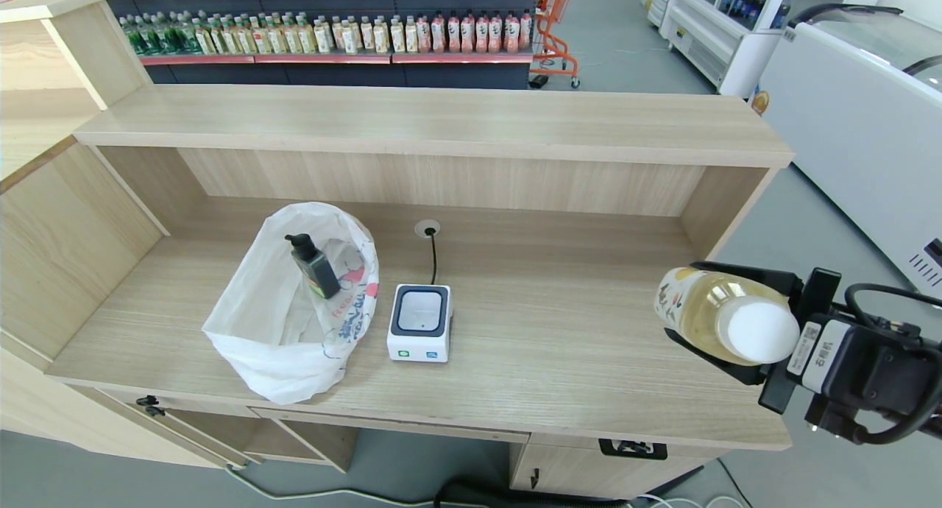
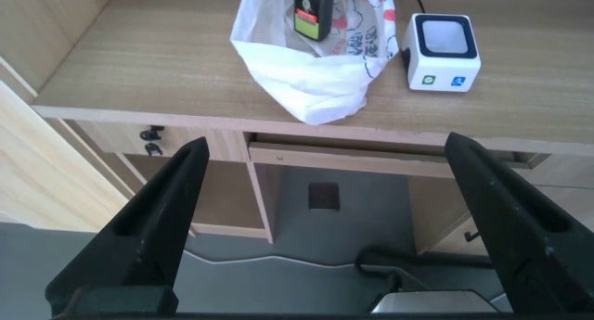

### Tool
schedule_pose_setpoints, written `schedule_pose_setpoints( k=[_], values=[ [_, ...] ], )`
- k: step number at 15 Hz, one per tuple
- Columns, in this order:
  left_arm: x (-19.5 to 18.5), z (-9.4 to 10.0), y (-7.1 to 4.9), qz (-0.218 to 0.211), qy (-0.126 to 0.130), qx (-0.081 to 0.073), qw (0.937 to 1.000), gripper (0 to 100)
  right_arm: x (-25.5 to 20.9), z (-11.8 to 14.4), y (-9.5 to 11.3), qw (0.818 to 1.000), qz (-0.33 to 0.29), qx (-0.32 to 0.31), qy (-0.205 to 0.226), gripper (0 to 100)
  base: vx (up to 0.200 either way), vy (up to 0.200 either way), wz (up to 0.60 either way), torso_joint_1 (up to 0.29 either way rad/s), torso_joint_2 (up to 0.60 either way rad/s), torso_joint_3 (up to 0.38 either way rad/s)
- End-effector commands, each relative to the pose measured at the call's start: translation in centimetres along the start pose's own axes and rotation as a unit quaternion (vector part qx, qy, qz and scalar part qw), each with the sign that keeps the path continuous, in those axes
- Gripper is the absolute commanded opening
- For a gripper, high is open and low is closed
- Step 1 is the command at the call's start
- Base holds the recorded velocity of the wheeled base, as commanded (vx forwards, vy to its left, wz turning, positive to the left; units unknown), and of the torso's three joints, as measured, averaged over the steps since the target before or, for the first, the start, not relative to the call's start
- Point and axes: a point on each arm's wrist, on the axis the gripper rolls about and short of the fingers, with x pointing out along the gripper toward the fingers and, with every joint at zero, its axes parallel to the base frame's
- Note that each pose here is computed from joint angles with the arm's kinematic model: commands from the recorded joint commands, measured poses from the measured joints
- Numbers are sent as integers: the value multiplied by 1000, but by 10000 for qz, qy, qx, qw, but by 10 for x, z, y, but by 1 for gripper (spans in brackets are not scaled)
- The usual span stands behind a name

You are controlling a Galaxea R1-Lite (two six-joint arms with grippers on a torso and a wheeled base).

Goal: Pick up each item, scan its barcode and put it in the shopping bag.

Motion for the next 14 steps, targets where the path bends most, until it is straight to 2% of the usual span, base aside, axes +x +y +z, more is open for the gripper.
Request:
schedule_pose_setpoints(
  k=[1,2,9,14],
  values=[
    [0,0,0,3,-3,2,10000,100,0,0,-1,10000,-12,-45,-10,0,0,0,0,0,0,0],
    [0,0,0,3,-3,-6,10000,100,0,0,0,10000,-6,-49,-7,0,0,0,0,0,0,0],
    [0,0,0,3,-3,2,10000,100,11,2,1,9998,103,-42,-133,0,0,200,0,2,4,-2],
    [0,0,0,3,-3,2,10000,100,51,-12,-9,9996,197,8,-198,0,0,200,0,0,3,5]
  ],
)
